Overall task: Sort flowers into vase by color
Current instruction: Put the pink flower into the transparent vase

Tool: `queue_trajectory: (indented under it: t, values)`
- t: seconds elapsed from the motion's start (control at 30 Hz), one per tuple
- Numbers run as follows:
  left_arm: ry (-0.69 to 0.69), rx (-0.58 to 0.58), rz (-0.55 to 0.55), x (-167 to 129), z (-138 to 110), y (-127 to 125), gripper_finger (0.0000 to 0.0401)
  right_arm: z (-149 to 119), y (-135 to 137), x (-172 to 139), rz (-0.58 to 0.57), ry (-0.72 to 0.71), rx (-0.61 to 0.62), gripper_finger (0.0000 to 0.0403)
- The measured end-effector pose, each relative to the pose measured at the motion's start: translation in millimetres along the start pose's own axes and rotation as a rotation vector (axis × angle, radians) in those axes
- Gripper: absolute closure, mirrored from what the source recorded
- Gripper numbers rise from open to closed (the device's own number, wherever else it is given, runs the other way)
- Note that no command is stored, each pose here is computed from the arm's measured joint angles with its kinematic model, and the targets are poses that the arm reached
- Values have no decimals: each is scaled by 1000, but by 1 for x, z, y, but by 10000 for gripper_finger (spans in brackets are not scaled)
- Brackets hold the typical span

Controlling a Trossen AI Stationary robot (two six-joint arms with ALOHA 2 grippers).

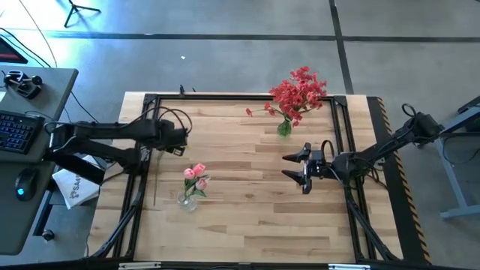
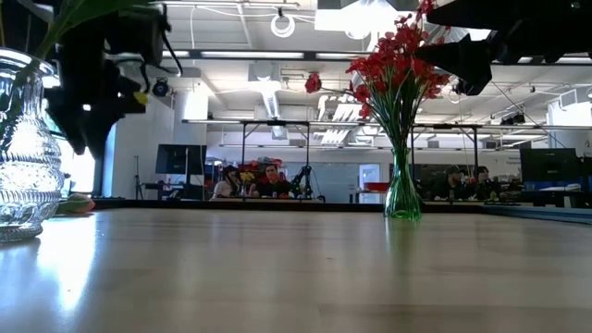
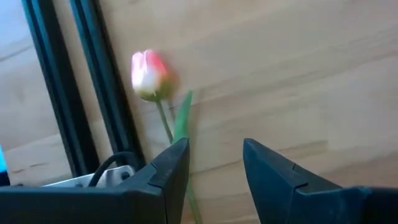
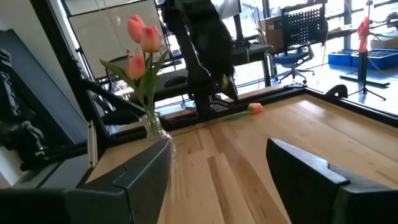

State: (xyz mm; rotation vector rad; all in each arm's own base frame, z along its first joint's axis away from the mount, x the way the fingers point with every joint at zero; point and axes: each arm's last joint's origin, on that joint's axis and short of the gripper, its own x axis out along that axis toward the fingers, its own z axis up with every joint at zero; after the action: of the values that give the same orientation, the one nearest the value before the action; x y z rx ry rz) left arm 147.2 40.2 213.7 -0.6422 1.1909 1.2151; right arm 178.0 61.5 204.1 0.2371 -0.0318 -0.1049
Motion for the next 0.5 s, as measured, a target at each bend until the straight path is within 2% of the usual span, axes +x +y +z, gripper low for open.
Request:
queue_trajectory:
  t: [0.27, 0.5]
  values:
    - [148, 0, 152, 40, 2, 1, 260, 0, 0, 0, 1, -4, 2, 144]
    - [226, -3, 99, 68, -1, 2, 260, 0, 0, 0, 1, -4, 2, 144]
